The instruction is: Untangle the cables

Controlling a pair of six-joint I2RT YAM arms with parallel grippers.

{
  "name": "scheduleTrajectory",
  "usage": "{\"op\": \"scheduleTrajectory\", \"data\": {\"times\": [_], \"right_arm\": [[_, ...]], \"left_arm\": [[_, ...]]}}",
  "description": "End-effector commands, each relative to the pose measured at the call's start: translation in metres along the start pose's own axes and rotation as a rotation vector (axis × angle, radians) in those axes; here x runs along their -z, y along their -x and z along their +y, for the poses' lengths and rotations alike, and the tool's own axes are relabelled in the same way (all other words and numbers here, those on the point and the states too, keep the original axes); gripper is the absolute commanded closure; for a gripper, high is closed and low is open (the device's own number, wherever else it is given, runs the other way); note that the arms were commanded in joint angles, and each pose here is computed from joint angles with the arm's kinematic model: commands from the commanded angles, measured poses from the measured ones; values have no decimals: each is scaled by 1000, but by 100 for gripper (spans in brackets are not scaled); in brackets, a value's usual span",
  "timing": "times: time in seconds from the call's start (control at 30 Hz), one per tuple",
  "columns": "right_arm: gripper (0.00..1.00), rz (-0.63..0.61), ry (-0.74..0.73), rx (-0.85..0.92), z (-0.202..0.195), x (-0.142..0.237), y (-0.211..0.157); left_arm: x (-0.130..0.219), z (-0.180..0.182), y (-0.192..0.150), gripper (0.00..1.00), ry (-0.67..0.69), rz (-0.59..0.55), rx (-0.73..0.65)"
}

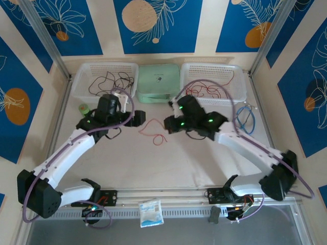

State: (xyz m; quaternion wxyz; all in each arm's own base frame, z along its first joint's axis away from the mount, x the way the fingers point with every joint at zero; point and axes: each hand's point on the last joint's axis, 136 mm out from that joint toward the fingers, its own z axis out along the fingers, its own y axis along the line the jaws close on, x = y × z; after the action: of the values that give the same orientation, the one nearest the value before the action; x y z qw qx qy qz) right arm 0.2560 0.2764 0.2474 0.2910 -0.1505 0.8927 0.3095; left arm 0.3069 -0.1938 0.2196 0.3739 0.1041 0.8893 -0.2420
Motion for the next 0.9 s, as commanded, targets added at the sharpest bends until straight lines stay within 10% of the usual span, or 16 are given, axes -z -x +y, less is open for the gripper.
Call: {"op": "scheduleTrajectory", "data": {"times": [0.0,0.63,0.87], "right_arm": [[100,20,75,-98,1,44,1],[100,-226,394,-322,14,164,80],[100,-211,487,-319,33,176,97]], "left_arm": [[-2,-19,2,2,-76,-95,-70],[-28,-117,-24,5,-518,-222,-458],[-16,-126,-15,1,-537,-562,-679]]}}
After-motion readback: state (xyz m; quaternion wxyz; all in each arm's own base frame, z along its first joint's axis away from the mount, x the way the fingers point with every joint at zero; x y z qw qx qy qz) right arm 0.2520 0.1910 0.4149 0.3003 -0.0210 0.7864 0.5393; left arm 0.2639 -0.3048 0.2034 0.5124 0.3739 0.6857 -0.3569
